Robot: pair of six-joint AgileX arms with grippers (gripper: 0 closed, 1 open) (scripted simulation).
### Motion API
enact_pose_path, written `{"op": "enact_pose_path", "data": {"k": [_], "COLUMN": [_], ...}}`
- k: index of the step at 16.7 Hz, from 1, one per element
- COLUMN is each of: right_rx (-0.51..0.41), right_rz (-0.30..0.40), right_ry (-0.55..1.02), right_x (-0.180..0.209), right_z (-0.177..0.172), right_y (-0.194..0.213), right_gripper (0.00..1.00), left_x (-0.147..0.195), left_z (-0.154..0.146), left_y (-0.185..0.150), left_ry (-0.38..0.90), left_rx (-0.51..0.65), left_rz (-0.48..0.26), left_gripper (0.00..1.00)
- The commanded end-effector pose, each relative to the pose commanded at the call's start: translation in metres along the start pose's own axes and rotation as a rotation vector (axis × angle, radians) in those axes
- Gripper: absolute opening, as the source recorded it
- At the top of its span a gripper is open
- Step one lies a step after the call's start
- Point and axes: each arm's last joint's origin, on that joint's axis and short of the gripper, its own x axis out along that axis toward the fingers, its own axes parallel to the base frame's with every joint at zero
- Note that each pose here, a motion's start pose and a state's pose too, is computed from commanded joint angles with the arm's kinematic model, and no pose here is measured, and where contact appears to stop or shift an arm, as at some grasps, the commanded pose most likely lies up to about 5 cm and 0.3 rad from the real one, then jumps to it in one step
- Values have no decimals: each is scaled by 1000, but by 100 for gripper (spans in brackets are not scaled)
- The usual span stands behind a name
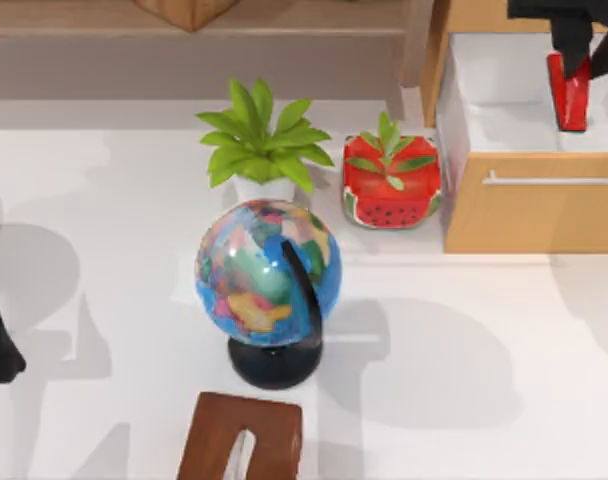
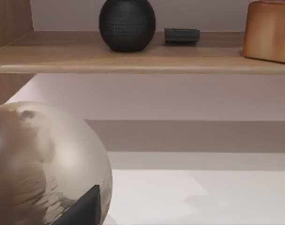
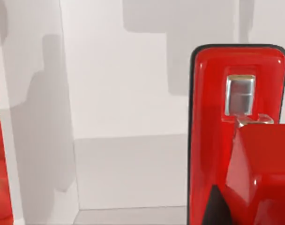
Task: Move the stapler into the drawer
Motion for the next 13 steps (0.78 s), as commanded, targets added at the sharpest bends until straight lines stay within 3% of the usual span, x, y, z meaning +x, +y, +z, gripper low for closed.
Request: {"op": "enact_pose_path", "data": {"k": [7, 12, 13], "right_rx": [-56, -56, -56], "right_rz": [-14, -11, -11], "right_ry": [243, 256, 256], "right_x": [104, 109, 109], "right_z": [-1, -1, -1], "right_y": [-12, -13, -13], "right_gripper": [0, 0, 8], "left_x": [0, 0, 0], "left_z": [0, 0, 0], "left_y": [0, 0, 0], "left_ry": [0, 0, 0], "left_rx": [0, 0, 0], "left_rz": [0, 0, 0], "left_gripper": [100, 100, 100]}}
